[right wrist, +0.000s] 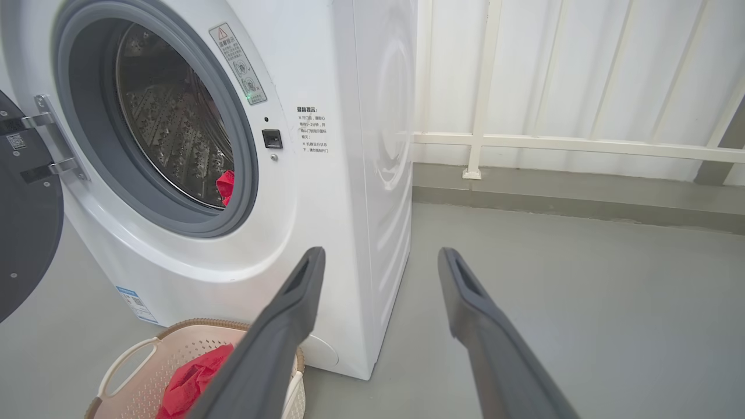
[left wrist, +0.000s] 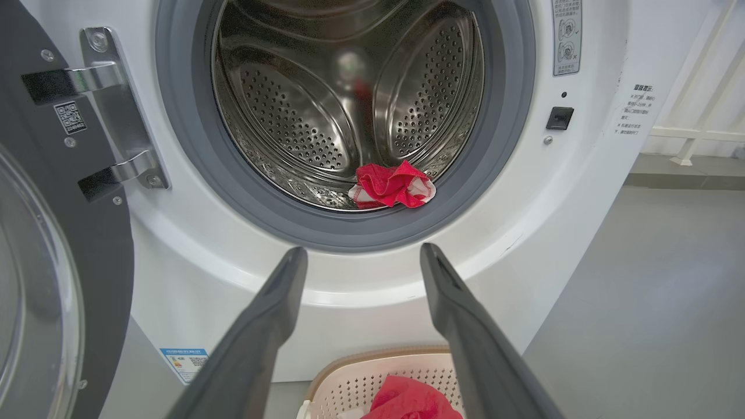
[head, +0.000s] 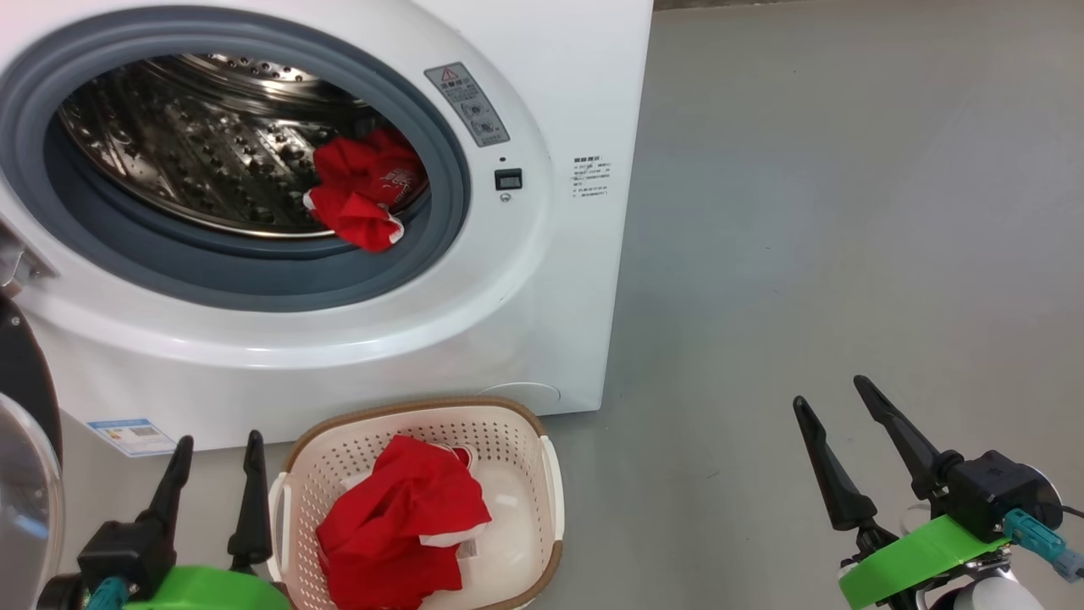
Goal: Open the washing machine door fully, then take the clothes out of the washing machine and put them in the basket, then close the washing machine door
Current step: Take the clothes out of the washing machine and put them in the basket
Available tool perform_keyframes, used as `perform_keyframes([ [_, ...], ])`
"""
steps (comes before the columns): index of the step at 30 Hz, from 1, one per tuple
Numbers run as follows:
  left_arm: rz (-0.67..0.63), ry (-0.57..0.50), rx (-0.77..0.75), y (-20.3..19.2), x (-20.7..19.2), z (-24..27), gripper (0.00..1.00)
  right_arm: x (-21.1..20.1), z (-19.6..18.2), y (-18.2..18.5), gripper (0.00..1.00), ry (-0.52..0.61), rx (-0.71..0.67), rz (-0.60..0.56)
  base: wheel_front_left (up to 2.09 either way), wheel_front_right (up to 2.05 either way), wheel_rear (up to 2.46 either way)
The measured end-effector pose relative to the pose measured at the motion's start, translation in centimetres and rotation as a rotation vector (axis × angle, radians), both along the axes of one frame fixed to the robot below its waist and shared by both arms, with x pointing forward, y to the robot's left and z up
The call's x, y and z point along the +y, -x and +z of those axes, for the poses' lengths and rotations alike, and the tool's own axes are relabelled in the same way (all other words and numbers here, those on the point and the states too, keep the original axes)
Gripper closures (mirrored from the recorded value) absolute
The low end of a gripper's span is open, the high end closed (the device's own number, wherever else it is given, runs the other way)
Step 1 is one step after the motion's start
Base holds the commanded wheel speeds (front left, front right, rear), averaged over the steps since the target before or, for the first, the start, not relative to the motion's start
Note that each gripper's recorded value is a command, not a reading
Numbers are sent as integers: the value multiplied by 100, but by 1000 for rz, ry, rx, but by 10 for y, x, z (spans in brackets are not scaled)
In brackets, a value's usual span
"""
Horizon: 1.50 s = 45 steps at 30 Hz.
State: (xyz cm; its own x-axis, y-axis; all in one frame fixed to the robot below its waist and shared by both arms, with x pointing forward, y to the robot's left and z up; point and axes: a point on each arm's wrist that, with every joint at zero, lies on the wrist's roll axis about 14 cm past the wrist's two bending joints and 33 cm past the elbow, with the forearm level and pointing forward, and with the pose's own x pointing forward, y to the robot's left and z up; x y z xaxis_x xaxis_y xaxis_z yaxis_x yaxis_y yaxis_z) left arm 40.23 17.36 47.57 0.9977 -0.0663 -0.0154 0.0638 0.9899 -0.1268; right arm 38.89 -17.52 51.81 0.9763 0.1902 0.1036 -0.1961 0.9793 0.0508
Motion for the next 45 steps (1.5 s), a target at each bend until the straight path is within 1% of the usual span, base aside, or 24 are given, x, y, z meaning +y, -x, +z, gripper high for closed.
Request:
perform_keyframes([
  [16,19,9,-47,22,5,13,0,-8,-2,3,0,-2,5,-25,0,0,0],
  [22,20,15,-38,21,4,10,0,-8,-5,1,0,-6,13,-26,0,0,0],
  [28,12,45,-12,15,-1,1,0,-6,-11,-2,0,-11,29,-26,0,0,0],
  [35,-24,72,-11,-20,-12,-1,0,-5,-21,-11,0,-19,54,-28,0,0,0],
  [36,-24,72,-11,-20,-12,-1,0,-5,-21,-11,0,-19,54,-28,0,0,0],
  [45,-119,39,26,-88,-30,-10,0,-3,-29,-30,0,-38,66,-37,0,0,0],
])
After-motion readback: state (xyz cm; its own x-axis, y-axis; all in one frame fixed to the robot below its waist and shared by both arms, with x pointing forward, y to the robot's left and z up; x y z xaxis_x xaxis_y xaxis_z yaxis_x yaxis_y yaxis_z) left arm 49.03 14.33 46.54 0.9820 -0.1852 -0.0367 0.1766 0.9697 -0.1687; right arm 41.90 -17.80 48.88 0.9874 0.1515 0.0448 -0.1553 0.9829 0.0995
